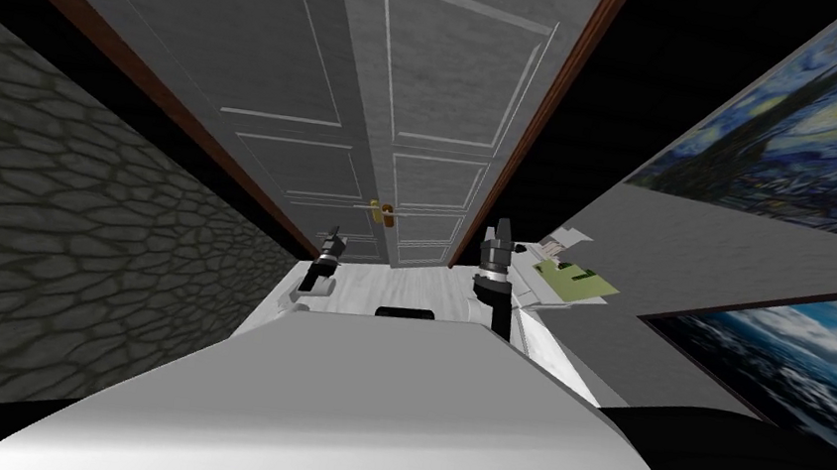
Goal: Pull the door open
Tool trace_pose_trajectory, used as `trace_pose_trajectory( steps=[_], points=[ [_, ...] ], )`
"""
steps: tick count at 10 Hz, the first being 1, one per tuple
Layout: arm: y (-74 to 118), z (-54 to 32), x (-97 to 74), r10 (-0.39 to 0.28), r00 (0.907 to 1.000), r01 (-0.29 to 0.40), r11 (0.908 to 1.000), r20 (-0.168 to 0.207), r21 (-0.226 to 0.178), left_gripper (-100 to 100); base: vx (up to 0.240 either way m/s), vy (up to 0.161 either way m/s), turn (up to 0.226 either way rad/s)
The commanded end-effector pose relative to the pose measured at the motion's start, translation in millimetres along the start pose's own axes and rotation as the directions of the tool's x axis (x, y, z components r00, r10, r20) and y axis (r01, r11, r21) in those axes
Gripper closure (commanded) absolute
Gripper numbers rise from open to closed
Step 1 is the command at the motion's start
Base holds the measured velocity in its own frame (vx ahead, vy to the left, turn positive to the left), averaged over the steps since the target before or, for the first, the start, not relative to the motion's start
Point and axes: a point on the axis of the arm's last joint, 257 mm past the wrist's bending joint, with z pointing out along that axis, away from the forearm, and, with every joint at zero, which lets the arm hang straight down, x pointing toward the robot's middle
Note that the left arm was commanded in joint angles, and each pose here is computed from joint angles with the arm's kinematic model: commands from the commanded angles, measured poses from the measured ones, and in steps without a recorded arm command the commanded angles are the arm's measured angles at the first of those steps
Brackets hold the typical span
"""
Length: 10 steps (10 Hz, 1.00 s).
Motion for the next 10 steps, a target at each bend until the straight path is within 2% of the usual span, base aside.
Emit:
trace_pose_trajectory(
  steps=[1, 5, 10],
  points=[
    [8.6, 2.5, -5.3, -0.005, 1.0000, 0.005, 0.9998, 0.006, -0.020, -100, 0.089, -0.003, -0.056],
    [29.1, 7.9, -21.0, -0.015, 0.9996, 0.016, 0.9973, 0.025, -0.071, -100, 0.106, 0.007, -0.069],
    [57.1, 14.2, -47.6, -0.027, 0.9976, 0.036, 0.9888, 0.064, -0.145, -100, 0.166, 0.013, -0.095]
  ],
)
